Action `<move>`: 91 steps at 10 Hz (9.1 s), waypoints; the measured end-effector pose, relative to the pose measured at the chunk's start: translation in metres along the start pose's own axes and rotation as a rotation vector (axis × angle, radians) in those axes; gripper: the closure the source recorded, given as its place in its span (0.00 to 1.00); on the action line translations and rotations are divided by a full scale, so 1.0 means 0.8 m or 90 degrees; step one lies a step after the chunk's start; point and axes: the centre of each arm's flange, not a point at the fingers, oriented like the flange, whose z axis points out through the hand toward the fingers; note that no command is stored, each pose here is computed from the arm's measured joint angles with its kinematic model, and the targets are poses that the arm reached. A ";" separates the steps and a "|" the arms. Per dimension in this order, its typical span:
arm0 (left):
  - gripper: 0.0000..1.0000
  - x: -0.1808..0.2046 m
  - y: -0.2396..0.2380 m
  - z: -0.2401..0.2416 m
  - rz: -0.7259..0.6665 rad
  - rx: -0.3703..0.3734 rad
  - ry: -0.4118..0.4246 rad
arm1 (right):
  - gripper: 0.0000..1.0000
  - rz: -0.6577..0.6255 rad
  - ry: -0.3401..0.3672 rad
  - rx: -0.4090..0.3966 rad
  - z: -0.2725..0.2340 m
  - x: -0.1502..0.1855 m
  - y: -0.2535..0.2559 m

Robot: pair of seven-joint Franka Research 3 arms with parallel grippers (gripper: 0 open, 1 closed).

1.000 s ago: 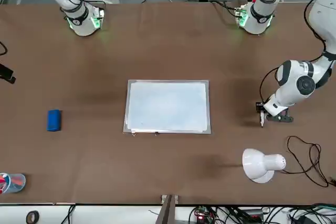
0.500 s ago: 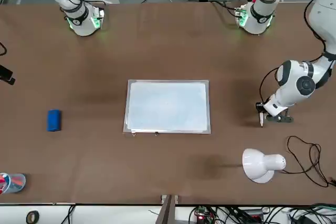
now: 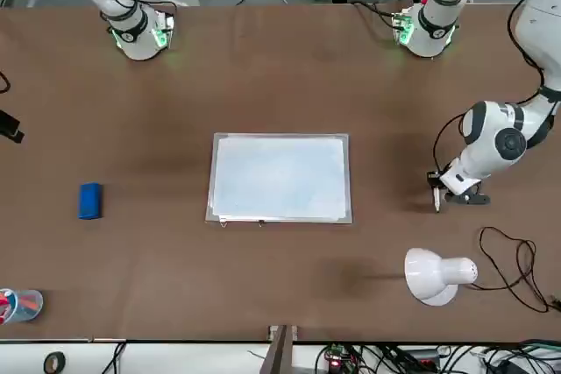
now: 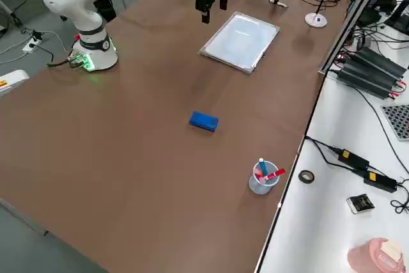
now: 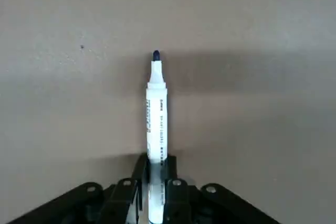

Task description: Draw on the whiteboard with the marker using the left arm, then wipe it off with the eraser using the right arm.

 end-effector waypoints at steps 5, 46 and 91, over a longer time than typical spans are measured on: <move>0.83 0.043 0.000 -0.049 -0.010 0.013 -0.051 | 0.00 0.000 0.000 0.000 0.000 0.000 0.000; 0.83 -0.040 0.461 0.091 -0.763 -0.689 -0.714 | 0.00 0.002 0.015 0.001 0.000 0.004 0.002; 0.83 0.046 0.387 0.025 -0.788 -0.551 -0.636 | 0.00 0.005 0.032 0.002 0.001 0.008 0.005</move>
